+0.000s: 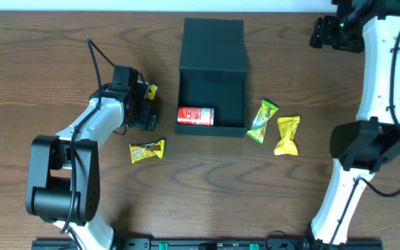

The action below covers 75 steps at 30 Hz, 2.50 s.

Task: Pack container
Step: 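Reach the left gripper to the Lemond biscuit and grasp it, then carry the Lemond biscuit into the box and release it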

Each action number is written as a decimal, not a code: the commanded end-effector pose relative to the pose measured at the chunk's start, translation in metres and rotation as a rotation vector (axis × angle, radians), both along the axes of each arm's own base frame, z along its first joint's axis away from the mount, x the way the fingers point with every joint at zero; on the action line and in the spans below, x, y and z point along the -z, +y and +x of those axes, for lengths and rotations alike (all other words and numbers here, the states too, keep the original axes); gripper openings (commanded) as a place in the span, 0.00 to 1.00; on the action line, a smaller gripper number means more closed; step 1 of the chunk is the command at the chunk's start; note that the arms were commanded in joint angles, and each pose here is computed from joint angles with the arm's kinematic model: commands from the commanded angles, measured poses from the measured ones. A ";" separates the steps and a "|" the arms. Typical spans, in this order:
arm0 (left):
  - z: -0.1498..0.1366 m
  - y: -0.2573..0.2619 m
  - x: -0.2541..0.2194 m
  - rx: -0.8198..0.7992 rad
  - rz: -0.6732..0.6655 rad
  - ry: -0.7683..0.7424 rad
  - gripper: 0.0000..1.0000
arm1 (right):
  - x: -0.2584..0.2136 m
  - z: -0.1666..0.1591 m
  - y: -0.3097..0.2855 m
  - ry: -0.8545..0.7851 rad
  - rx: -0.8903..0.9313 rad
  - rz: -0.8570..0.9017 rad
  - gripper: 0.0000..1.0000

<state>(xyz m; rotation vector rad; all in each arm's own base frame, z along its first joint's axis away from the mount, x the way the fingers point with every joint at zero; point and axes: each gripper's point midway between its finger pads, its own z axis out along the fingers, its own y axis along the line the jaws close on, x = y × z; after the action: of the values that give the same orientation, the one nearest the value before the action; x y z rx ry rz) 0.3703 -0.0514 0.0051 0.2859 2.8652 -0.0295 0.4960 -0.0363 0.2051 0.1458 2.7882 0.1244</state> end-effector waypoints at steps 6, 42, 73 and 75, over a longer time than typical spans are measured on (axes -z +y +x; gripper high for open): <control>0.006 0.003 0.002 0.003 0.020 -0.005 0.75 | -0.005 0.000 0.004 -0.012 -0.023 0.001 0.73; 0.055 -0.021 -0.083 -0.082 -0.112 -0.084 0.27 | -0.005 0.001 0.003 -0.015 -0.024 -0.009 0.73; 0.024 -0.261 -0.103 0.019 -0.369 -0.126 0.14 | -0.006 -0.016 -0.092 -0.024 0.204 0.069 0.72; 0.022 -0.260 -0.098 0.017 -0.362 -0.113 0.14 | -0.006 -0.017 -0.096 -0.024 0.210 0.069 0.72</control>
<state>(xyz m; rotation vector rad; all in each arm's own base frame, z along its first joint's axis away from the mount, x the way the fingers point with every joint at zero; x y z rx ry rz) 0.3882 -0.3125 0.1025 0.2772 2.6766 -0.5216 0.4798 -0.1283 0.2058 0.4227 2.7484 0.1376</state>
